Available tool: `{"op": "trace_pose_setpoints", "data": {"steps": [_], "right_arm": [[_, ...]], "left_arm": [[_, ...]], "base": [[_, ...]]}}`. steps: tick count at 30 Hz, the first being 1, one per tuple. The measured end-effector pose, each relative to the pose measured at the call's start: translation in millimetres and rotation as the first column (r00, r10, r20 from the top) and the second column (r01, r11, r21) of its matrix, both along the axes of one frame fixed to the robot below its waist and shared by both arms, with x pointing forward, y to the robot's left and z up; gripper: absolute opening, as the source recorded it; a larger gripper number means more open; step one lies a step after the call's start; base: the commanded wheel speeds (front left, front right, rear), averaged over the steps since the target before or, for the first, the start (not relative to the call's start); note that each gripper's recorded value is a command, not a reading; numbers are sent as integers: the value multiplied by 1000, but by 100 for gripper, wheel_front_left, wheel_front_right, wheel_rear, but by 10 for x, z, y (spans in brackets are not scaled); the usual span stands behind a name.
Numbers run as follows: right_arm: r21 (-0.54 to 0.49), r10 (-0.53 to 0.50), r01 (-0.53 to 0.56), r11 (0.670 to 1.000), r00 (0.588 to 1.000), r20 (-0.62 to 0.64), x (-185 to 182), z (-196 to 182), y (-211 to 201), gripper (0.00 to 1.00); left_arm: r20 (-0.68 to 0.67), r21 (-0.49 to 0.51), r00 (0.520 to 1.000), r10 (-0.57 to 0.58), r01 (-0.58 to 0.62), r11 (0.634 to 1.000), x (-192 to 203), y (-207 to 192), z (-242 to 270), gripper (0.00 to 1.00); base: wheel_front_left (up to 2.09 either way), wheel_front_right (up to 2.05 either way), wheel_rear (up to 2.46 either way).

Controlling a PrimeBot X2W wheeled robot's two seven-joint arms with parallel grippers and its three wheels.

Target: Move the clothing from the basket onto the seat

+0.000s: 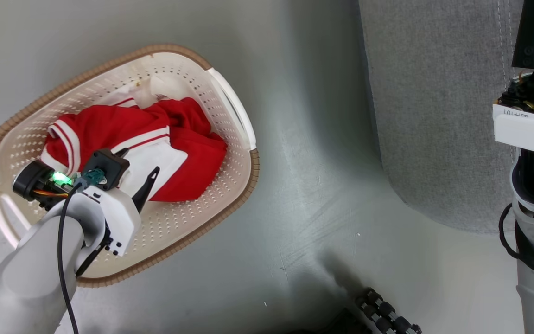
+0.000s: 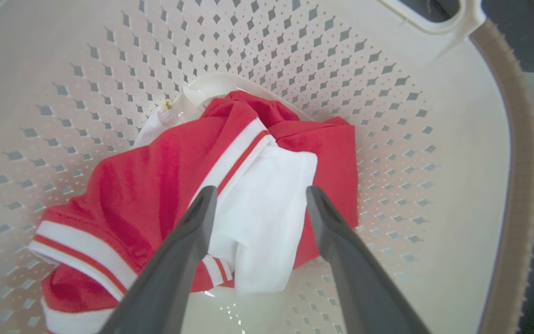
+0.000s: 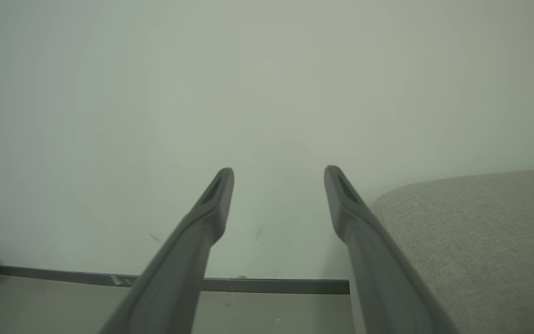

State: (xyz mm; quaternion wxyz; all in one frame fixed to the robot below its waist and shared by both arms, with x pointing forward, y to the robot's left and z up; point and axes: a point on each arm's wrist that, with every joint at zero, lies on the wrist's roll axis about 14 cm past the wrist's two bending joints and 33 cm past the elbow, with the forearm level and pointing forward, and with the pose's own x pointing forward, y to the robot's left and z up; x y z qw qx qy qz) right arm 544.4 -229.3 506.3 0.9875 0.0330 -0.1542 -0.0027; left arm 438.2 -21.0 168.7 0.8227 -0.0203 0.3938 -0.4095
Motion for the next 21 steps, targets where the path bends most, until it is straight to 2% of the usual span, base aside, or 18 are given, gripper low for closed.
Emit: {"op": "trace_pose_setpoints", "data": {"steps": [21], "right_arm": [[2, -25, 25, 1000, 999, -27, 37, -142, -153, 100]], "left_arm": [[-59, 88, 997, -56, 61, 994, 83, -50, -573, 100]], "base": [[0, 0, 0]]}}
